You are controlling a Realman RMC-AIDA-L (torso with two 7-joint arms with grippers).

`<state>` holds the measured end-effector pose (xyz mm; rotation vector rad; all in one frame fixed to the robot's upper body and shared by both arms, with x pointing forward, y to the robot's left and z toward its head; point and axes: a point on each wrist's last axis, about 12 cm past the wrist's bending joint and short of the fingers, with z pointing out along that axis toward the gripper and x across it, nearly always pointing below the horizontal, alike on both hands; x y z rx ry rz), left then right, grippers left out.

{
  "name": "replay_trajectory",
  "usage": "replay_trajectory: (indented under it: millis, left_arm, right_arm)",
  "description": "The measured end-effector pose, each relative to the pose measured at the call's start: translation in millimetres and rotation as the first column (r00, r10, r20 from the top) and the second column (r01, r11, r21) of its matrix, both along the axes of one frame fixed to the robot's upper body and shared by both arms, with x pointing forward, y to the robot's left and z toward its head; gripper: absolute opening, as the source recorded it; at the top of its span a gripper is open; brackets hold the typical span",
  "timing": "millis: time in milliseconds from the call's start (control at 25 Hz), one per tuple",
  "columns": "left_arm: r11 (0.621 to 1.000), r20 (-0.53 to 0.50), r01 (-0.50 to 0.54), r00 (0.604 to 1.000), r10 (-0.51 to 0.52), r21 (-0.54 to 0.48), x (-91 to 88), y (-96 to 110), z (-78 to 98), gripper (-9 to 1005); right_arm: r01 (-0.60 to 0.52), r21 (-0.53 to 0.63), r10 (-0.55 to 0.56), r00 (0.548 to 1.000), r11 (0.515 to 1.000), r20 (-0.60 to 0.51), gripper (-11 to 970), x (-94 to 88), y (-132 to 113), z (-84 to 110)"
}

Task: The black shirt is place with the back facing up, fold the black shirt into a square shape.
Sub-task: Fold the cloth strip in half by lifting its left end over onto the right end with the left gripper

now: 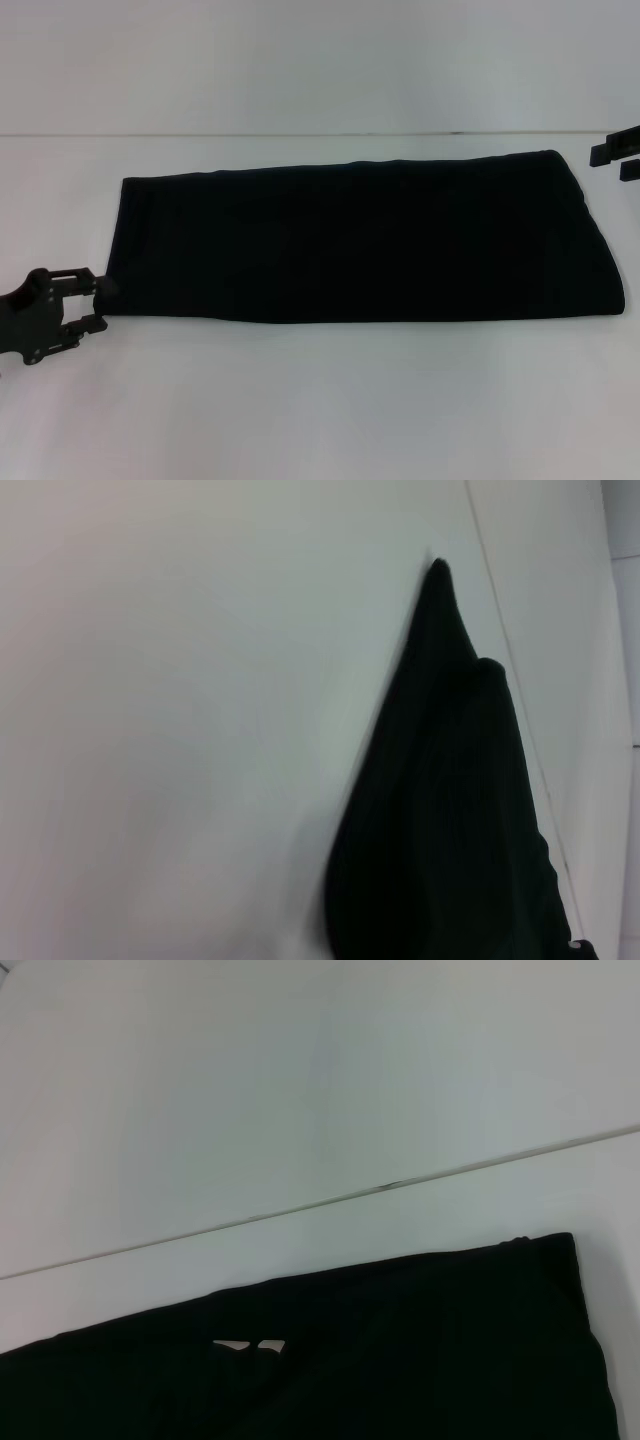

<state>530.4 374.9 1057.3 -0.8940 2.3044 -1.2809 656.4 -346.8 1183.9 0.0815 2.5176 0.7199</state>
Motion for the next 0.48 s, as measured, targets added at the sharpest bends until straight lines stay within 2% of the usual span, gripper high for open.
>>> replay_trajectory:
  millis: [320, 480]
  left_arm:
    - [0.996, -0.022, -0.081, 0.997, 0.080, -0.043, -5.1, -1, -12.1, 566]
    - [0.995, -0.015, -0.090, 0.996, 0.090, -0.042, -4.8, -2, -13.6, 578]
  right_arm:
    - [0.001, -0.004, -0.001, 1.000, 1.000, 0.001, 553, 0.0, 0, -0.4]
    - [0.000, -0.006, 0.000, 1.000, 1.000, -0.001, 553, -0.5, -1, -1.1]
